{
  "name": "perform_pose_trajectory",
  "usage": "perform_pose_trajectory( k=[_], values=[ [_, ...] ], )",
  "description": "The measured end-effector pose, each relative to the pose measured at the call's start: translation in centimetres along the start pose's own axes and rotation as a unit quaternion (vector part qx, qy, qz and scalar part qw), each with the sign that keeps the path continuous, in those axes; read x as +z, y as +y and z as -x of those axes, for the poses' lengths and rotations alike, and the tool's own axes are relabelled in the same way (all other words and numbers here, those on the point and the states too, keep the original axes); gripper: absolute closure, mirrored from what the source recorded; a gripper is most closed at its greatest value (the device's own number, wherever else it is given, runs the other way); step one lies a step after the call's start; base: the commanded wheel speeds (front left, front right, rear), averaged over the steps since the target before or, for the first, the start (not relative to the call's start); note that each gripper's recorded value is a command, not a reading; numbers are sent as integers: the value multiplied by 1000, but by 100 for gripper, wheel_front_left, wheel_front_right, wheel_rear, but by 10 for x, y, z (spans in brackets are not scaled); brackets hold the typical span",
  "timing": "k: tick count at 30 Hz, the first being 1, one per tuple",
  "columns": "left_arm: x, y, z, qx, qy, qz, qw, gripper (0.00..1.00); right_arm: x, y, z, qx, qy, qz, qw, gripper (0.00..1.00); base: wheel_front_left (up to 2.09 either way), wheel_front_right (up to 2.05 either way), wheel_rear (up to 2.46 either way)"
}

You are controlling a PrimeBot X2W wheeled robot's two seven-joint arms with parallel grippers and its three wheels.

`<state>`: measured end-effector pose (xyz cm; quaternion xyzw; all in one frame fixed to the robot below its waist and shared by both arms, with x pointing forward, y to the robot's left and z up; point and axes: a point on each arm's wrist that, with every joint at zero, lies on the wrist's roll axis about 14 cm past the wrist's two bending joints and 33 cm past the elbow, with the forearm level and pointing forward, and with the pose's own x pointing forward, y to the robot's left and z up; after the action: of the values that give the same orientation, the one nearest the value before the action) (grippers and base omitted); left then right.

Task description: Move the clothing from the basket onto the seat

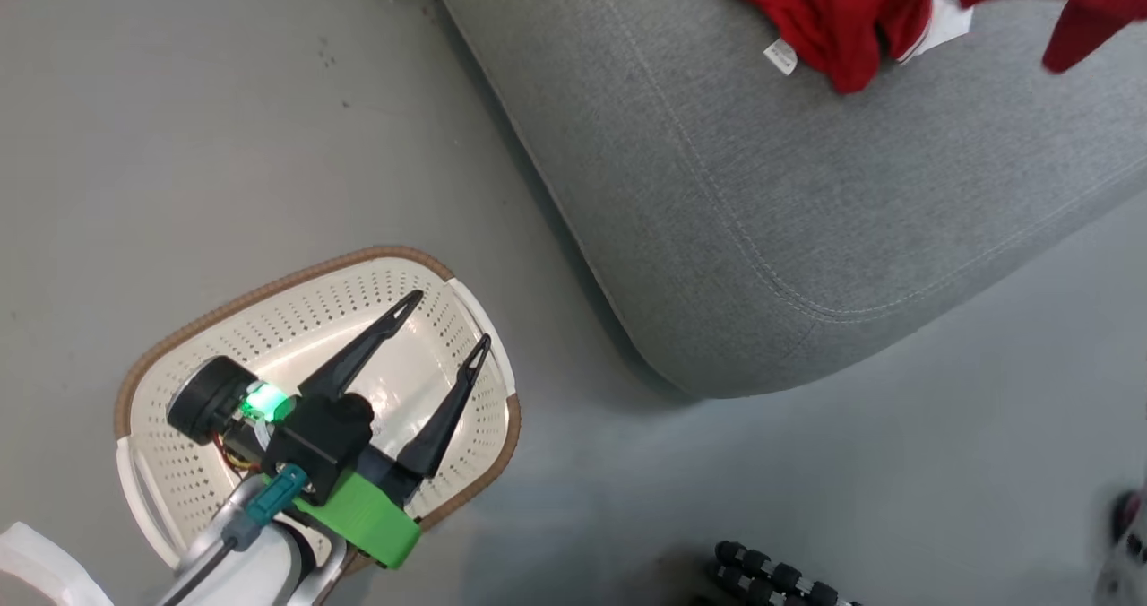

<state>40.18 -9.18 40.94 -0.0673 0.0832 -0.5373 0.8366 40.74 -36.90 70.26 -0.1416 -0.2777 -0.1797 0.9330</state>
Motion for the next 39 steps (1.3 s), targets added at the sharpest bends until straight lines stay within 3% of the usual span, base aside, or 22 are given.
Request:
perform_pose_trajectory(
  k=[5, 10, 15, 19, 23, 28, 29, 30, 31, 39],
  values=[
    [-16, 21, 0, 5, 4, 5, 1000, 0, -17, 11, -61, 24, -21, 23, 999, 100, 0, 0, 0],
    [-27, 44, 0, 27, -5, 19, 999, 0, -79, 22, -79, 41, 40, 45, 997, 100, 0, 0, 0],
    [-47, 57, 7, 45, 4, 33, 998, 0, -167, 16, -51, 20, 149, 50, 987, 100, 0, 0, 0],
    [-60, 65, 15, 61, 12, 40, 997, 0, -222, 4, -7, -7, 231, 59, 971, 100, 0, 0, 0],
    [-67, 70, 22, 77, 19, 47, 996, 0, -247, -2, 21, -25, 271, 63, 960, 100, 0, 0, 0],
    [-67, 71, 26, 86, 21, 47, 995, 0, -251, -4, 37, -35, 286, 59, 956, 100, 0, 0, 0],
    [-65, 70, 26, 86, 19, 46, 995, 0, -250, -5, 40, -39, 288, 56, 955, 85, 0, 0, 0],
    [-63, 69, 26, 86, 19, 44, 995, 0, -250, -6, 44, -44, 291, 51, 954, 57, 0, 0, 0],
    [-61, 68, 26, 86, 18, 43, 995, 0, -249, -8, 48, -47, 294, 50, 953, 0, 0, 0, 0],
    [-43, 52, 27, 83, 9, 34, 996, 0, -228, -26, 61, -67, 294, 46, 952, 0, 0, 0, 0]
  ],
)
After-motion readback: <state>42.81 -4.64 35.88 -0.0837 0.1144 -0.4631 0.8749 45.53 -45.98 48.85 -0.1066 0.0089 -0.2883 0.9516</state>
